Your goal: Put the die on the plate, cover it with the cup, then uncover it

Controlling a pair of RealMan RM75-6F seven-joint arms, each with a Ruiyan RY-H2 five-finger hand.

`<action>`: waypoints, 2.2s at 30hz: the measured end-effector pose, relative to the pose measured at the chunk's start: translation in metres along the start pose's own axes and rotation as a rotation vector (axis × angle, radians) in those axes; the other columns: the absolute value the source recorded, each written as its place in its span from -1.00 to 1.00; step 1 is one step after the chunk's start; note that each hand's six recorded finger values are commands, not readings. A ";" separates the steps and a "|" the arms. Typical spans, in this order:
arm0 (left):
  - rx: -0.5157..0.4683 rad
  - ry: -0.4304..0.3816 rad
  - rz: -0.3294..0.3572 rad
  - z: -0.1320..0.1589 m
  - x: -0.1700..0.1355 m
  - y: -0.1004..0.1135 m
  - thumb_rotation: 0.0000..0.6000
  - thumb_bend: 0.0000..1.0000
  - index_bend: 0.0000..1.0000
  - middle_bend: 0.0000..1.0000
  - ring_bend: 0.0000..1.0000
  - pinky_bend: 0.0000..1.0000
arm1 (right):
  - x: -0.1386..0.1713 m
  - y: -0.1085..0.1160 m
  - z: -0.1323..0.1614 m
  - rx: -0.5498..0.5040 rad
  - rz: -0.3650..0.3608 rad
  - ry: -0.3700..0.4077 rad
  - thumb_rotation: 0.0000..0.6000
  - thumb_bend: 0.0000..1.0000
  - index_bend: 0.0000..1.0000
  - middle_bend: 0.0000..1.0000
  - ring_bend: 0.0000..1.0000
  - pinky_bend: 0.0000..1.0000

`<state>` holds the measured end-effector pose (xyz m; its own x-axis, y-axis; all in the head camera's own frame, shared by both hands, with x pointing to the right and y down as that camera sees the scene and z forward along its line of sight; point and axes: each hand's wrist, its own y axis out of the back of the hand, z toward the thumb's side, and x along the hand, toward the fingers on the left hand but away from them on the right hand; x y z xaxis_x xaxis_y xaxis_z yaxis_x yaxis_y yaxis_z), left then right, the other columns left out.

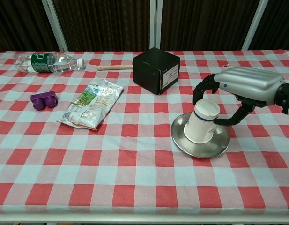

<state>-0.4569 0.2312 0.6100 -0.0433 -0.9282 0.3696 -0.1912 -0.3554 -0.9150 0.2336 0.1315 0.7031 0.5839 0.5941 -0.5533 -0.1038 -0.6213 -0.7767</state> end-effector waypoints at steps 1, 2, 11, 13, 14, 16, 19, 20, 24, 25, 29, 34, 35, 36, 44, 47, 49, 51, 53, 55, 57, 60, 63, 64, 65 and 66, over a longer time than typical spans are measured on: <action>0.000 0.003 -0.001 -0.001 0.000 0.000 1.00 -0.65 -0.46 -0.50 -0.66 -0.58 | -0.001 0.000 -0.002 -0.003 0.001 -0.008 1.00 -0.49 -0.22 -0.40 -0.73 -0.52; -0.001 0.007 -0.001 -0.002 -0.001 0.000 1.00 -0.65 -0.46 -0.50 -0.66 -0.58 | -0.002 0.000 -0.002 -0.005 0.002 -0.009 1.00 -0.49 -0.22 -0.40 -0.73 -0.52; -0.001 0.001 -0.001 -0.001 0.001 0.000 1.00 -0.66 -0.46 -0.50 -0.66 -0.58 | 0.008 0.001 0.021 -0.014 -0.002 0.081 1.00 -0.49 -0.22 -0.35 -0.70 -0.52; -0.001 0.002 0.001 -0.001 0.000 0.000 1.00 -0.66 -0.46 -0.50 -0.66 -0.58 | 0.005 0.001 0.015 -0.006 -0.001 0.062 1.00 -0.49 -0.22 -0.35 -0.70 -0.52; -0.002 0.003 0.001 -0.001 0.000 0.000 1.00 -0.66 -0.46 -0.50 -0.66 -0.58 | 0.003 0.001 0.010 0.000 -0.001 0.045 1.00 -0.49 -0.22 -0.35 -0.70 -0.52; -0.003 0.004 0.000 -0.002 0.000 0.000 1.00 -0.66 -0.46 -0.50 -0.66 -0.58 | -0.001 0.001 0.003 0.002 -0.001 0.021 1.00 -0.49 -0.22 -0.35 -0.70 -0.52; -0.003 0.006 -0.002 -0.002 -0.001 0.000 1.00 -0.65 -0.46 -0.50 -0.66 -0.58 | -0.001 0.001 0.004 -0.008 0.002 0.024 1.00 -0.49 -0.22 -0.34 -0.70 -0.52; -0.003 0.007 -0.002 -0.002 0.000 0.000 1.00 -0.65 -0.46 -0.50 -0.66 -0.58 | 0.001 0.000 0.009 -0.013 0.005 0.039 1.00 -0.49 -0.22 -0.33 -0.70 -0.52; -0.002 0.001 0.002 -0.001 0.001 0.000 1.00 -0.65 -0.46 -0.50 -0.66 -0.58 | 0.010 -0.002 0.023 -0.021 0.013 0.101 1.00 -0.48 -0.22 -0.32 -0.68 -0.52; -0.001 -0.001 0.003 -0.001 0.001 0.001 1.00 -0.65 -0.46 -0.50 -0.66 -0.58 | 0.011 -0.002 0.025 -0.021 0.011 0.109 1.00 -0.48 -0.22 -0.32 -0.67 -0.52; -0.001 0.001 0.003 -0.001 0.000 0.001 1.00 -0.66 -0.46 -0.50 -0.66 -0.58 | 0.006 -0.001 0.014 -0.017 0.006 0.073 1.00 -0.48 -0.22 -0.33 -0.67 -0.52; -0.003 0.013 0.001 -0.004 -0.002 0.000 1.00 -0.65 -0.46 -0.50 -0.66 -0.58 | -0.002 0.001 -0.001 -0.026 0.002 0.023 1.00 -0.48 -0.22 -0.33 -0.67 -0.52; -0.003 0.015 0.000 -0.004 -0.003 0.000 1.00 -0.65 -0.46 -0.50 -0.66 -0.58 | -0.001 0.000 0.003 -0.032 0.005 0.036 1.00 -0.48 -0.22 -0.32 -0.67 -0.52; -0.003 0.015 0.000 -0.004 -0.003 0.000 1.00 -0.65 -0.46 -0.50 -0.66 -0.58 | 0.001 0.000 0.007 -0.036 0.008 0.050 1.00 -0.48 -0.22 -0.31 -0.67 -0.52; -0.001 0.009 0.004 -0.003 -0.002 0.001 1.00 -0.66 -0.46 -0.50 -0.66 -0.58 | 0.004 -0.002 0.014 -0.039 0.030 0.087 1.00 -0.48 -0.22 -0.32 -0.67 -0.52; -0.002 0.010 0.004 -0.003 -0.002 0.001 1.00 -0.65 -0.46 -0.50 -0.66 -0.58 | -0.003 0.000 0.003 -0.026 0.016 0.051 1.00 -0.47 -0.22 -0.33 -0.67 -0.52; -0.002 0.011 0.005 -0.004 -0.002 0.001 1.00 -0.66 -0.46 -0.50 -0.66 -0.58 | -0.004 0.001 0.002 -0.028 0.011 0.044 1.00 -0.47 -0.22 -0.33 -0.67 -0.52; -0.002 0.012 0.004 -0.004 -0.002 0.001 1.00 -0.65 -0.46 -0.50 -0.66 -0.58 | -0.002 0.001 0.007 -0.036 0.012 0.062 1.00 -0.47 -0.22 -0.32 -0.67 -0.52; -0.001 0.010 0.002 -0.003 -0.002 0.000 1.00 -0.65 -0.46 -0.50 -0.66 -0.58 | 0.003 -0.001 0.016 -0.039 0.019 0.093 1.00 -0.47 -0.22 -0.31 -0.67 -0.52; 0.000 0.007 0.002 -0.003 -0.001 0.000 1.00 -0.66 -0.46 -0.50 -0.66 -0.58 | 0.009 -0.002 0.023 -0.036 0.031 0.121 1.00 -0.47 -0.22 -0.31 -0.67 -0.52; 0.000 0.005 0.003 -0.002 0.000 0.000 1.00 -0.66 -0.46 -0.50 -0.66 -0.58 | 0.011 -0.003 0.025 -0.030 0.039 0.132 1.00 -0.47 -0.22 -0.31 -0.67 -0.52; -0.001 0.007 0.006 -0.003 -0.001 0.001 1.00 -0.65 -0.46 -0.50 -0.66 -0.58 | 0.005 0.000 0.017 -0.024 0.031 0.105 1.00 -0.47 -0.22 -0.32 -0.67 -0.52; -0.001 0.009 0.006 -0.003 -0.001 0.001 1.00 -0.66 -0.46 -0.50 -0.66 -0.58 | -0.003 0.004 0.004 -0.011 0.019 0.063 1.00 -0.47 -0.22 -0.34 -0.67 -0.52; -0.001 0.010 0.005 -0.004 -0.002 0.001 1.00 -0.66 -0.46 -0.50 -0.66 -0.58 | -0.005 0.004 0.002 -0.010 0.017 0.053 1.00 -0.47 -0.22 -0.34 -0.67 -0.52; -0.002 0.011 0.004 -0.004 -0.002 0.000 1.00 -0.66 -0.46 -0.50 -0.66 -0.58 | -0.006 0.005 0.001 -0.010 0.017 0.050 1.00 -0.47 -0.22 -0.33 -0.67 -0.52; -0.003 0.013 0.003 -0.004 -0.002 0.000 1.00 -0.66 -0.46 -0.50 -0.66 -0.58 | -0.006 0.004 0.003 -0.010 0.018 0.054 1.00 -0.47 -0.22 -0.33 -0.67 -0.52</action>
<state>-0.4609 0.2333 0.6098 -0.0564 -0.9279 0.3685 -0.1937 -0.3519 -0.9158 0.2276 0.1266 0.7023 0.6246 0.5544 -0.5500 -0.1069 -0.6369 -0.7635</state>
